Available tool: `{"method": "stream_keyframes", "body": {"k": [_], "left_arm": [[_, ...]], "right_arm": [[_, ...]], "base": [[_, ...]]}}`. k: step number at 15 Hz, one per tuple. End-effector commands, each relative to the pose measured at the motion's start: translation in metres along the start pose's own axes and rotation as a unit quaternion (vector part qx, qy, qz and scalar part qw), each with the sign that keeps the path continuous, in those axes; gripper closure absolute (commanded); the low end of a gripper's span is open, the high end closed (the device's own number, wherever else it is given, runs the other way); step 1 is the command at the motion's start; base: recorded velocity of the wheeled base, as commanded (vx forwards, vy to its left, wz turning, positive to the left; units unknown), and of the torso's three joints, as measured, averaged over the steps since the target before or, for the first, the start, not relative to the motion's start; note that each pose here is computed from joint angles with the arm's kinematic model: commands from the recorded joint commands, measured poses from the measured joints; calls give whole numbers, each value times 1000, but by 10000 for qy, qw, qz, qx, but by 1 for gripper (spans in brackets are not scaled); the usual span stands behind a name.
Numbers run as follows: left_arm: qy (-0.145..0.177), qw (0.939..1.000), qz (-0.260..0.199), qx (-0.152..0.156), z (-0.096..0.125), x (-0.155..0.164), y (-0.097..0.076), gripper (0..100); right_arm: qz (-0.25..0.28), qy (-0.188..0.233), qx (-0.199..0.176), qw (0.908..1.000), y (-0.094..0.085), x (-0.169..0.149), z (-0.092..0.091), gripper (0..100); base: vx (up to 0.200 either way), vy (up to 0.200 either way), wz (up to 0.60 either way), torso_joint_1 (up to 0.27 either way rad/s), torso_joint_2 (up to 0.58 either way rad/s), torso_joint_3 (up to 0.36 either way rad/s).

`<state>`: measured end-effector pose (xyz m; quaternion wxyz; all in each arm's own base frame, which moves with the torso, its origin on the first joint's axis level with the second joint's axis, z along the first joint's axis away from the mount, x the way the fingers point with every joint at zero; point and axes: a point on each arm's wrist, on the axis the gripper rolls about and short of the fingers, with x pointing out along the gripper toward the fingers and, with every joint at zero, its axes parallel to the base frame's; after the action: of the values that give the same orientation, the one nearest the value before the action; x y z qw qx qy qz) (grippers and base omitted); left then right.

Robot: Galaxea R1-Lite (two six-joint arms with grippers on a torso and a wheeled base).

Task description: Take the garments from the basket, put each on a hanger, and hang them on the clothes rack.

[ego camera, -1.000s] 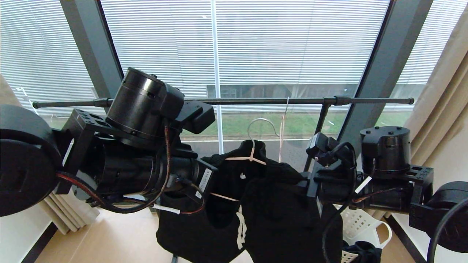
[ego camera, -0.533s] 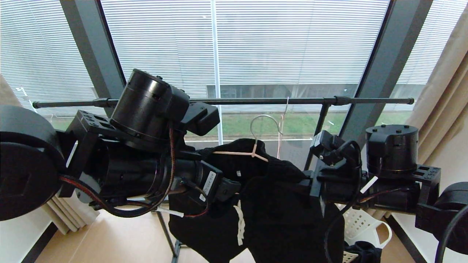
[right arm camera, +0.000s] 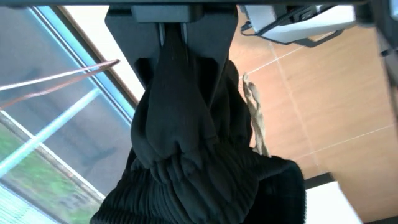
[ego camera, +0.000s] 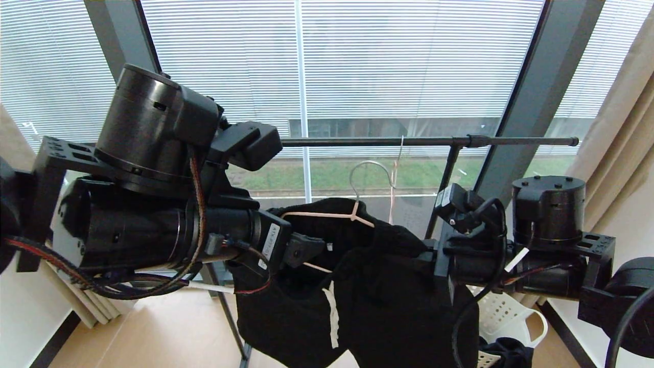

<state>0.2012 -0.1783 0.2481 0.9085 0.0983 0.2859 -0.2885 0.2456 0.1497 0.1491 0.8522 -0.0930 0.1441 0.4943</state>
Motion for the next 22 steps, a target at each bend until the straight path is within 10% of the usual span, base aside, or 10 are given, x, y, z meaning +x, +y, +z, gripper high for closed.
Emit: {"method": "stream_keyframes", "body": {"k": [1, 7, 12, 22], "left_arm": [[-57, 9999, 66, -61, -1, -6, 6, 0], [-378, 9979, -451, -287, -3, -36, 40, 0], [-828, 9840, -1308, 877, -11, -43, 102, 0], [-791, 9393, -1916, 2735, -26, 1, 111, 0]], "right_arm": [[1, 10, 29, 10000, -3, -1, -2, 100], [557, -94, 167, 9983, -15, -9, -11, 100], [1016, -368, -148, 9940, -18, -19, -20, 100], [1095, -530, -298, 9921, -12, -27, -19, 100]], "base": [[0, 0, 0, 0, 0, 0], [0, 0, 0, 0, 0, 0], [0, 0, 0, 0, 0, 0], [0, 0, 0, 0, 0, 0]]}}
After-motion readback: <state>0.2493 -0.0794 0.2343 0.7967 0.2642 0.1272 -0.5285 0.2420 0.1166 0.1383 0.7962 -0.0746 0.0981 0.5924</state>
